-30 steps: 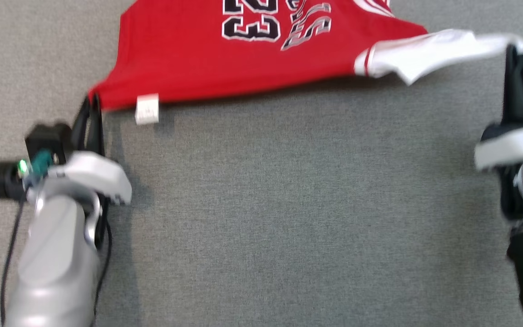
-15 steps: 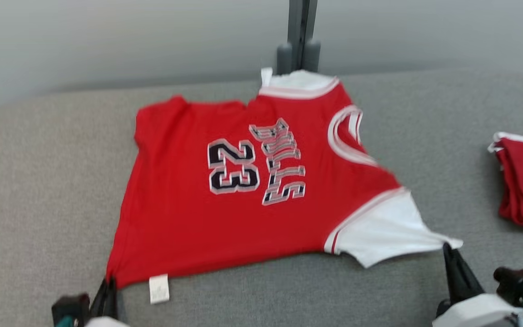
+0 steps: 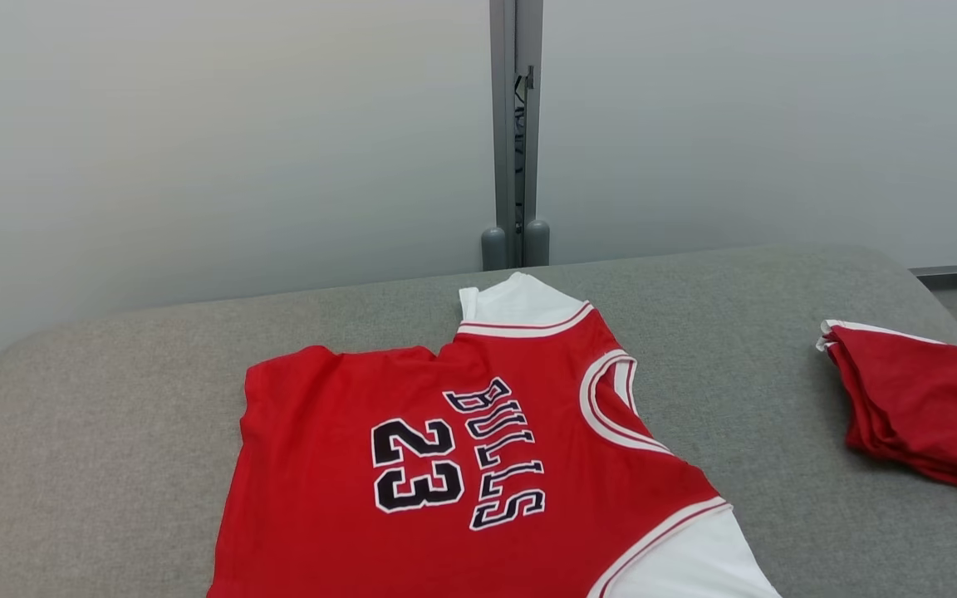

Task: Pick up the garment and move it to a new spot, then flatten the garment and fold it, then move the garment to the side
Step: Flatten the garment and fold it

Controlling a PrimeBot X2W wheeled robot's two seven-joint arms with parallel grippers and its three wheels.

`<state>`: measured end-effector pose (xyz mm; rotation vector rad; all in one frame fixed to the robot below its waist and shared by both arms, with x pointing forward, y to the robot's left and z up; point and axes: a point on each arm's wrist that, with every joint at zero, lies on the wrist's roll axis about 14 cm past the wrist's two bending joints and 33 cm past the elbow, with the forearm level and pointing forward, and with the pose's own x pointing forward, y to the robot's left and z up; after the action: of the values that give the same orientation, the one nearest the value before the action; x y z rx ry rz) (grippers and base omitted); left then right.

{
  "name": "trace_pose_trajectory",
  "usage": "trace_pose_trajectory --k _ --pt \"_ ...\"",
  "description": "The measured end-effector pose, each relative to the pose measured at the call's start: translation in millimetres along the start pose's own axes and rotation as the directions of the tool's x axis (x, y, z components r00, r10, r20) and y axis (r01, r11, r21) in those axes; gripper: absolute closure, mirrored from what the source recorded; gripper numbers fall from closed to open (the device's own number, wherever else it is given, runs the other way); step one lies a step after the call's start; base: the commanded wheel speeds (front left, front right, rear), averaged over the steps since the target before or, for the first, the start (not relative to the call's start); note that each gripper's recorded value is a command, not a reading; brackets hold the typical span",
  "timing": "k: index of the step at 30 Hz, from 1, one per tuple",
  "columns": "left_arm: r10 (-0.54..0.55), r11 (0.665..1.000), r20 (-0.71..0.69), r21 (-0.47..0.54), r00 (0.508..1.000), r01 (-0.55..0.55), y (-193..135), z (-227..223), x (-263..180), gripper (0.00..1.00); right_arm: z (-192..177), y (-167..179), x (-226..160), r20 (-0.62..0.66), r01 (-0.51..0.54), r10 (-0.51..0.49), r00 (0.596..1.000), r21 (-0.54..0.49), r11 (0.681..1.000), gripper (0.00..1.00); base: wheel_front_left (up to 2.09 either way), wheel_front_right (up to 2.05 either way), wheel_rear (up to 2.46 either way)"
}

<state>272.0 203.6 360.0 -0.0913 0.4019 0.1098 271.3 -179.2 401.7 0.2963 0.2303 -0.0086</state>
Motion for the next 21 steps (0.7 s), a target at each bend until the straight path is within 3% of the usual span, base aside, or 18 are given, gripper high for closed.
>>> trace_pose_trajectory --k 11,21 --pt "-0.004 1.000 0.051 -0.004 0.999 0.004 2.3 5.6 -15.4 1.00 -0.2 -0.7 -15.6 0.020 -0.003 0.003 1.000 0.000 1.000 1.00 0.00 0.00 0.00" --pt "-0.066 0.998 0.189 -0.003 0.980 0.067 -23.4 65.4 16.3 1.00 66.8 26.9 39.3 0.167 -0.089 0.095 0.981 -0.045 0.995 1.00 0.00 0.00 0.00"
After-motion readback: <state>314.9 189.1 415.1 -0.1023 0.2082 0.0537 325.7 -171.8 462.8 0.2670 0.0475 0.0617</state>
